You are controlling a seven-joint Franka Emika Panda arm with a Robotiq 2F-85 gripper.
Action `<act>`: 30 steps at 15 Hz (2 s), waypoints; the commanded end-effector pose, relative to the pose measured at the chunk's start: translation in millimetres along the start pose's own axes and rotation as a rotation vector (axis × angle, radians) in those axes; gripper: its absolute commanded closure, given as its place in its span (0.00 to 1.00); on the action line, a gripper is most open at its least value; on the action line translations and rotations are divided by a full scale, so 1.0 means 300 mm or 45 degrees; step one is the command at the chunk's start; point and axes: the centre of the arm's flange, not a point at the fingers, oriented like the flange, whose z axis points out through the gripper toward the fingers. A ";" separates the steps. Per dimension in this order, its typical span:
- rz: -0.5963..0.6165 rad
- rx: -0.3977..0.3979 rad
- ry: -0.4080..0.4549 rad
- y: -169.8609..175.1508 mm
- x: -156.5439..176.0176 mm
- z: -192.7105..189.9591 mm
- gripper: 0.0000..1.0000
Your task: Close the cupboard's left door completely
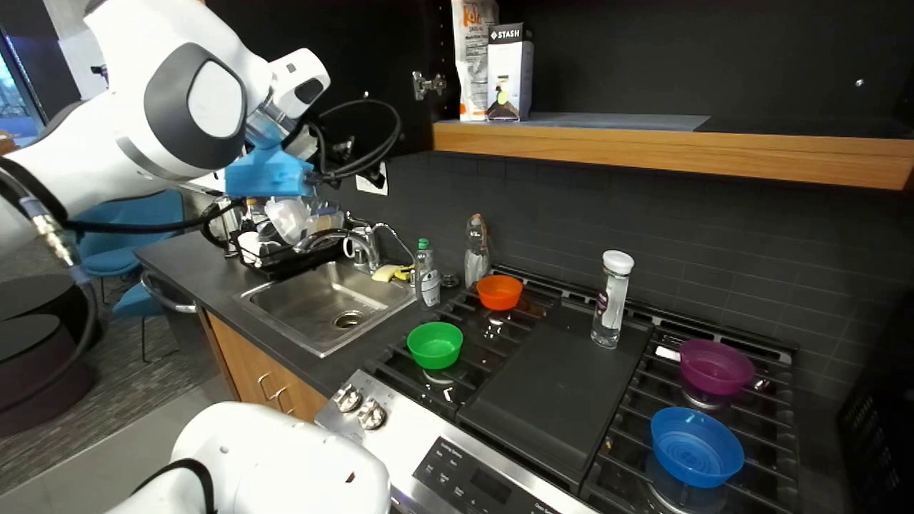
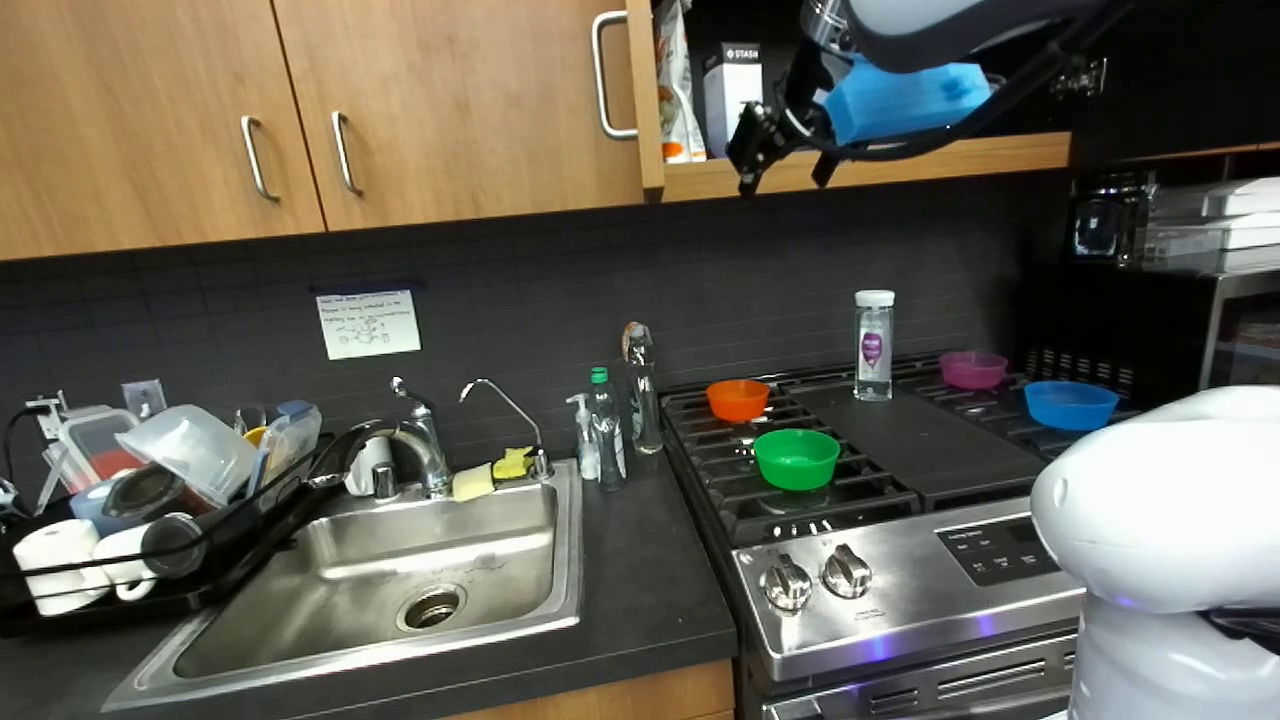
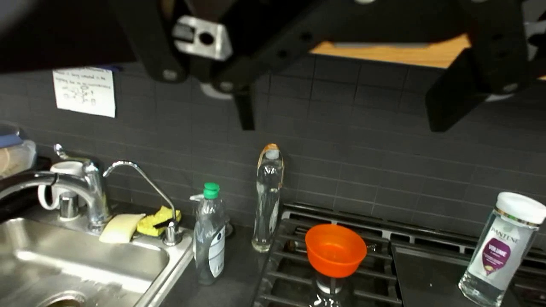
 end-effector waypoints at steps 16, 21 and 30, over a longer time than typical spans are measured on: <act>0.088 0.295 0.276 0.006 0.098 -0.298 0.00; 0.071 0.334 0.240 0.058 0.058 -0.418 0.00; -0.237 0.588 -0.032 -0.051 -0.028 -0.548 0.00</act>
